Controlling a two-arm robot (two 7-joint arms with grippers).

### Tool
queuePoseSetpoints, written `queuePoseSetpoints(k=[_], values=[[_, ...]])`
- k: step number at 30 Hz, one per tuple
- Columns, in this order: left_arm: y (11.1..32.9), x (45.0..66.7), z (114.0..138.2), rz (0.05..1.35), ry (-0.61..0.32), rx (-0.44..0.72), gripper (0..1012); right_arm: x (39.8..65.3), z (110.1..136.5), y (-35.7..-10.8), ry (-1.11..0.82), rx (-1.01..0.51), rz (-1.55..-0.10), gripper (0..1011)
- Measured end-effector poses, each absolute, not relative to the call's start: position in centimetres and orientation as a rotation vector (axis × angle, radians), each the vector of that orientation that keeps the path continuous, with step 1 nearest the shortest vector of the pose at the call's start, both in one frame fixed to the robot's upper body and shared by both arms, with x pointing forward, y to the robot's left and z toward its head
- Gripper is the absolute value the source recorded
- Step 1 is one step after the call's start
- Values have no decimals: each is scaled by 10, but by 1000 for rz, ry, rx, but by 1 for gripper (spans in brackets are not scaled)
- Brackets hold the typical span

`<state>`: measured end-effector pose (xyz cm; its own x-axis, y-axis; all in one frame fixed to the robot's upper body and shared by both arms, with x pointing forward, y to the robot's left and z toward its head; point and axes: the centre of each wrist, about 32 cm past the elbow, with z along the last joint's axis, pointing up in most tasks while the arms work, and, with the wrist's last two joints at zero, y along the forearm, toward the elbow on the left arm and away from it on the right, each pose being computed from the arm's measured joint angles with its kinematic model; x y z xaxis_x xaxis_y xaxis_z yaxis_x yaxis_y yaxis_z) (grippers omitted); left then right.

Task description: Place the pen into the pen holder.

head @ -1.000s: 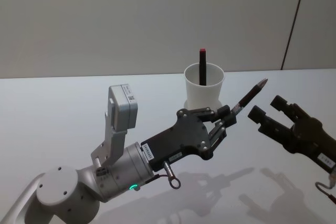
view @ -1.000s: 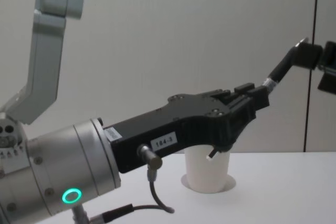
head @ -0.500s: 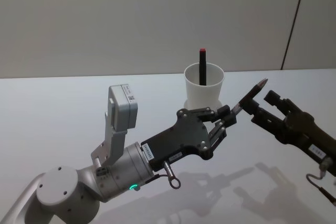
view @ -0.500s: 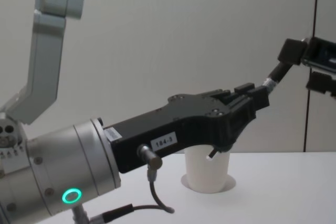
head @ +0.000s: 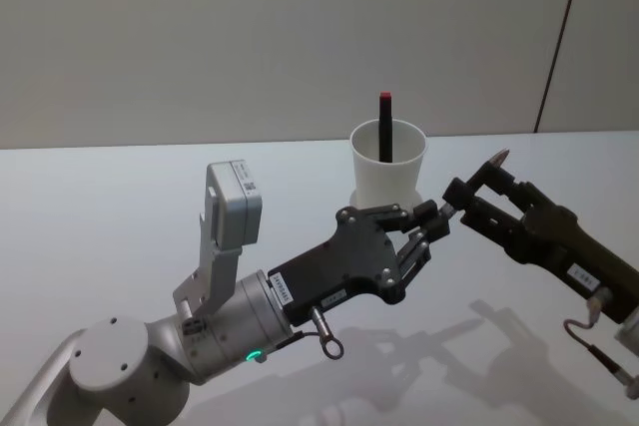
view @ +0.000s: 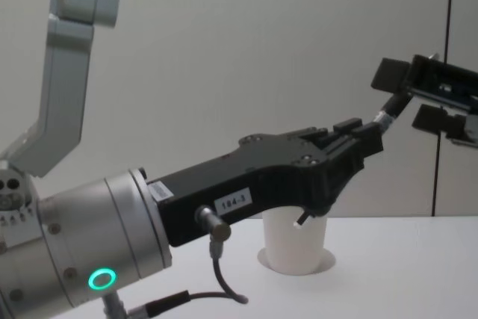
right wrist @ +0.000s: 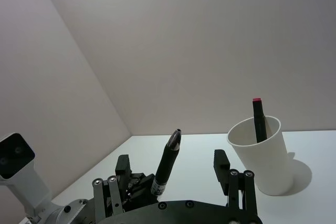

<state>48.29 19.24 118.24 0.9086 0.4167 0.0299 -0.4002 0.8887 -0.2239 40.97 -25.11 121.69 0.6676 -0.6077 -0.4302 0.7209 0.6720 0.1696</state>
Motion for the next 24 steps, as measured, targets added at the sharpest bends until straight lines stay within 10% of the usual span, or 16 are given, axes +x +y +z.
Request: queuePoseSetpoints(k=[24], values=[[192, 483, 1182, 425, -78, -216, 130, 423, 1215, -251, 383, 364, -726, 1001]])
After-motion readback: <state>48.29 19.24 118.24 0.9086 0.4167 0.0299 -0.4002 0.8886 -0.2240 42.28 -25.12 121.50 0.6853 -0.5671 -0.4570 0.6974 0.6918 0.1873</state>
